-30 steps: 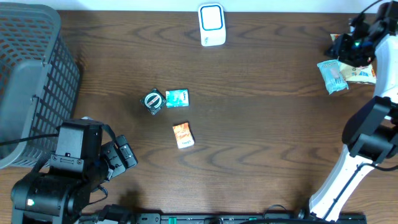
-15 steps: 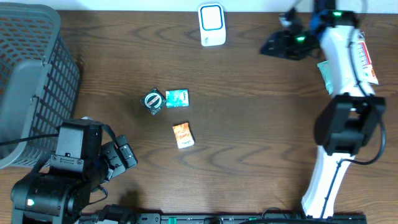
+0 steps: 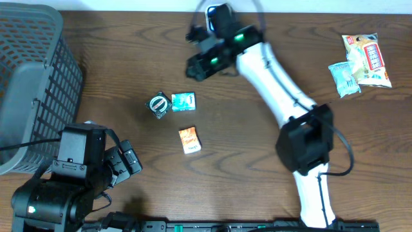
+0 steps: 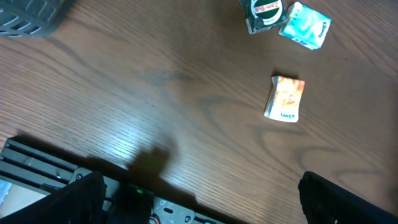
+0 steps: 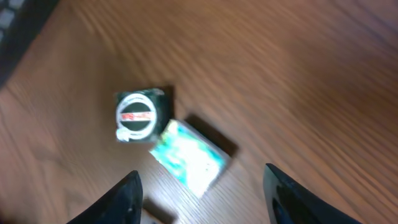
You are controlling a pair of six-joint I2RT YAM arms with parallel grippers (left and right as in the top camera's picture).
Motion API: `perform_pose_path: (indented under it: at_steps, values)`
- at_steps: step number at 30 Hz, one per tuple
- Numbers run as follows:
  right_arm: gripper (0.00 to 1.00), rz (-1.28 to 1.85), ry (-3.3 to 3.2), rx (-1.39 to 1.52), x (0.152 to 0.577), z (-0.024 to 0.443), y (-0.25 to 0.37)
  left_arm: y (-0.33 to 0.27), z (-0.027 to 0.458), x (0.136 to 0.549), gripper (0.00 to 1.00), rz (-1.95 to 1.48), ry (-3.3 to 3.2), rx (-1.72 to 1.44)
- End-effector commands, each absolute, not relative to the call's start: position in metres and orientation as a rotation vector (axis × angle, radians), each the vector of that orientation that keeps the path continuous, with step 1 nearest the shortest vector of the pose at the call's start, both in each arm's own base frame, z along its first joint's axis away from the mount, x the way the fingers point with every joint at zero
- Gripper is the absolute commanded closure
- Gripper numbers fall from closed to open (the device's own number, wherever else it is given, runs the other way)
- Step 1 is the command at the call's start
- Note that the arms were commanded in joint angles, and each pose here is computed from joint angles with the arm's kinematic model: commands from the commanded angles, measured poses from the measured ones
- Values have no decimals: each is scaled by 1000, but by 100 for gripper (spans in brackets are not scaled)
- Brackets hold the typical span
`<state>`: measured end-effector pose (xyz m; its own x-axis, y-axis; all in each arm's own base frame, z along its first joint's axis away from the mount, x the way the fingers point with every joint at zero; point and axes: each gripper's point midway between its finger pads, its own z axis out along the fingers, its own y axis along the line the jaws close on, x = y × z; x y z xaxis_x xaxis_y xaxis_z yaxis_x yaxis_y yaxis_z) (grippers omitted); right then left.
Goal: Scan the item barcode
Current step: 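Move the right gripper left over the small teal tissue pack, then grasp the small teal tissue pack with the right gripper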
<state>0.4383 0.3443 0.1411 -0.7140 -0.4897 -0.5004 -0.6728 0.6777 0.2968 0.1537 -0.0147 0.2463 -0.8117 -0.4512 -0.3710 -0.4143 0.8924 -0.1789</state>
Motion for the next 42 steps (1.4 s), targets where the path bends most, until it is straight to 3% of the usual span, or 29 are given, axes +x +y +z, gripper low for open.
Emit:
perform_pose_path:
  at_steps: [1,10,16,20,28,36,40,42]
  values:
    - [44,465,2547,-846,438,125,353,-14,246,153,2,-118,2649,-640]
    - [44,232,2530,-788,439,93,377,-14,246,153,2,-118,2649,-640]
    - [44,281,2593,-834,444,51,372,-14,246,153,2,-118,2649,-641]
    - [58,491,2663,-984,421,23,377,-14,246,153,2,-118,2649,-641]
    - [76,426,2857,-1000,390,12,347,-14,246,153,3,-118,2649,-640]
    - [64,350,3070,-917,348,46,313,-14,246,153,3,-118,2649,-641]
    - [58,265,3046,-860,352,68,303,-14,246,153,2,-118,2649,-641]
    - [50,265,2998,-881,356,79,304,-14,246,153,3,-118,2649,-640]
